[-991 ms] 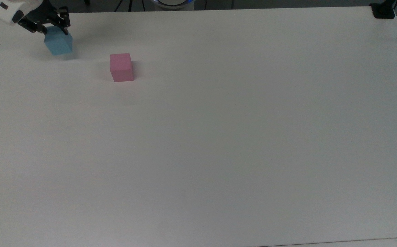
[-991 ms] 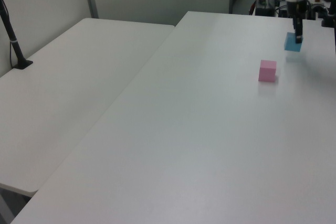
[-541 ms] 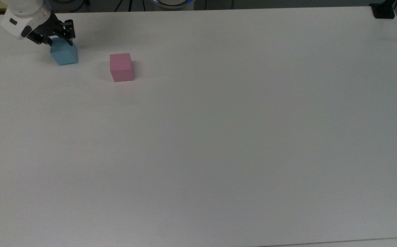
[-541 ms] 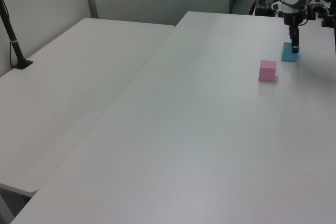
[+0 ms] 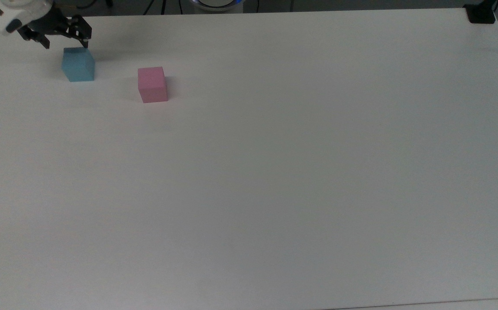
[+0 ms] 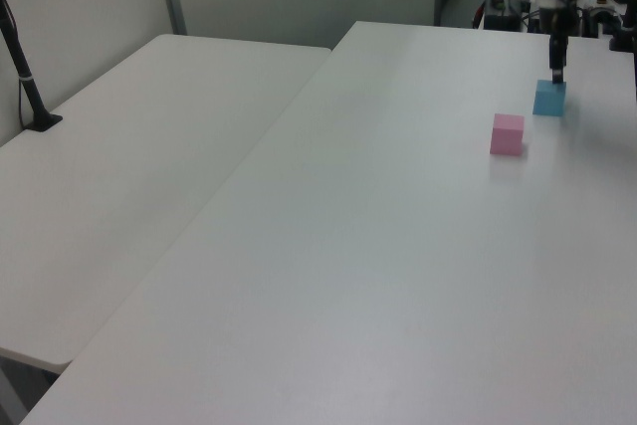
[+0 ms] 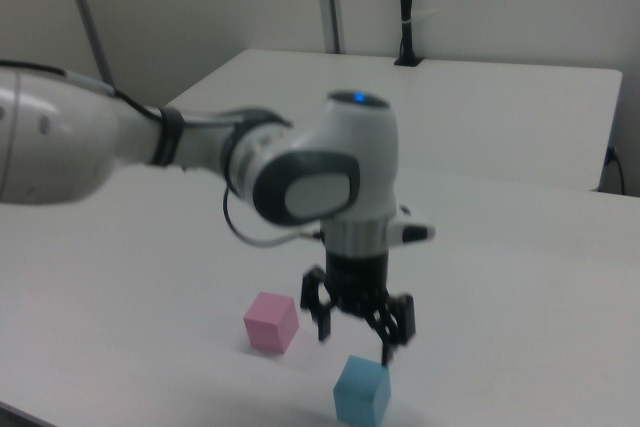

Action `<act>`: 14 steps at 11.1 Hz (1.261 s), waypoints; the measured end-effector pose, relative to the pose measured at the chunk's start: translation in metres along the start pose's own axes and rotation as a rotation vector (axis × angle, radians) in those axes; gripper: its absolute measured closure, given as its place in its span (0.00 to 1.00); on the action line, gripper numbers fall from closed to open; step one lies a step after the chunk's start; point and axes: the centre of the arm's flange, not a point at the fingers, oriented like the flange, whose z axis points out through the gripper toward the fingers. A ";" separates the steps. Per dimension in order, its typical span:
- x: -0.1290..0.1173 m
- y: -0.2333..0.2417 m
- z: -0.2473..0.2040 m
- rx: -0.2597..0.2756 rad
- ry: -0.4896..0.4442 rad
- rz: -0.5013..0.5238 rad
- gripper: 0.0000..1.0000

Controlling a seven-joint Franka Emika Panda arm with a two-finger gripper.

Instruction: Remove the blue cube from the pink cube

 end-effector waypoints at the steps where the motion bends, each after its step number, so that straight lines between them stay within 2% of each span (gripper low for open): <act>1: 0.001 -0.008 -0.039 0.035 0.011 0.072 0.00; 3: 0.010 -0.046 -0.111 0.081 0.037 0.172 0.00; 6: 0.020 -0.116 -0.180 0.170 0.147 0.292 0.00; 9: 0.019 -0.204 -0.229 0.187 0.186 0.402 0.00; 10: 0.016 -0.222 -0.243 0.178 0.187 0.398 0.00; 11: 0.013 -0.228 -0.251 0.154 0.193 0.352 0.00; 13: 0.010 -0.220 -0.258 0.082 0.222 0.157 0.00; 14: 0.014 -0.211 -0.261 0.039 0.268 0.101 0.00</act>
